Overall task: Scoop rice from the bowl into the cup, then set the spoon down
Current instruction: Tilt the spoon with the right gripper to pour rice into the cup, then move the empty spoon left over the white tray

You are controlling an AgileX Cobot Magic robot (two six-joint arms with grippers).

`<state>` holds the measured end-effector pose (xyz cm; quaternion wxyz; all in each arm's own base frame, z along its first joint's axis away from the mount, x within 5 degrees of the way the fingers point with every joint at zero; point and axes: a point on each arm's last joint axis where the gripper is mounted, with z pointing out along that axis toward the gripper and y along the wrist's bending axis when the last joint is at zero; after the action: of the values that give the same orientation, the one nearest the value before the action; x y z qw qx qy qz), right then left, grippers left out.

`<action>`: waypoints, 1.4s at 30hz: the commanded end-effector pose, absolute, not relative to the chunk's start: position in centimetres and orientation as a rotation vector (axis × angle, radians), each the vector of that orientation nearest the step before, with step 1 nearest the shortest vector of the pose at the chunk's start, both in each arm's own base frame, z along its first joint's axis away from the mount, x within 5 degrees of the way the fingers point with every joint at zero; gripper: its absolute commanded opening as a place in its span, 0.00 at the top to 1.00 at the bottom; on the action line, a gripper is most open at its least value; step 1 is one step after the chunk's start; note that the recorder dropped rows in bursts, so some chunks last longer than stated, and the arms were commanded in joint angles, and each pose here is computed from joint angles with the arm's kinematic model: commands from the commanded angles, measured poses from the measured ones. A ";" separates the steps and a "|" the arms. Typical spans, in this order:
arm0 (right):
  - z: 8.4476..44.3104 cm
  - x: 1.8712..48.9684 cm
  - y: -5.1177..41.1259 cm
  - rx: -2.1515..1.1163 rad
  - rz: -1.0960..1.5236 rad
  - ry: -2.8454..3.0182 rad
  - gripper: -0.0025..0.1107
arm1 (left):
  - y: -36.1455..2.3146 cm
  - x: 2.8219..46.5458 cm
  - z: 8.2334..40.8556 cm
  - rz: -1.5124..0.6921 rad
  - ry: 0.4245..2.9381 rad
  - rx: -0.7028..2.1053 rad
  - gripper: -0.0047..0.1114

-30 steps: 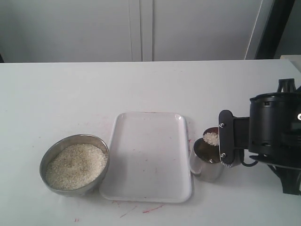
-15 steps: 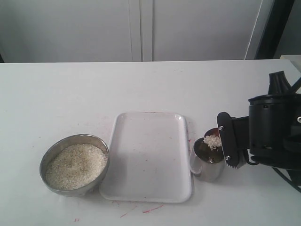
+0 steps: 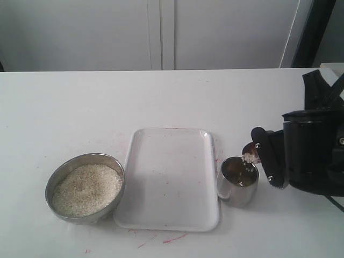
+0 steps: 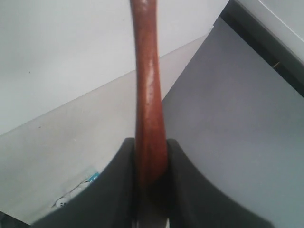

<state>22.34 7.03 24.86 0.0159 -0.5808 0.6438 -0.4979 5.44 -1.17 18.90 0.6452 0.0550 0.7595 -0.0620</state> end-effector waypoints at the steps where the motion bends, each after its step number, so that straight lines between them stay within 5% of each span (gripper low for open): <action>1: 25.1 22.5 6.8 -1.808 -1.600 1.977 0.98 | -1.2 5.4 19.1 -0.158 1.725 0.123 0.84; 42: 26.0 22.9 8.5 -1.947 -1.716 1.650 0.98 | -1.2 5.4 19.1 -0.158 1.725 0.123 0.84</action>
<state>22.95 8.42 25.87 0.0322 -0.6312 0.5439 -0.5521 5.44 -1.17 18.90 0.6452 0.0550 0.7595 -0.0620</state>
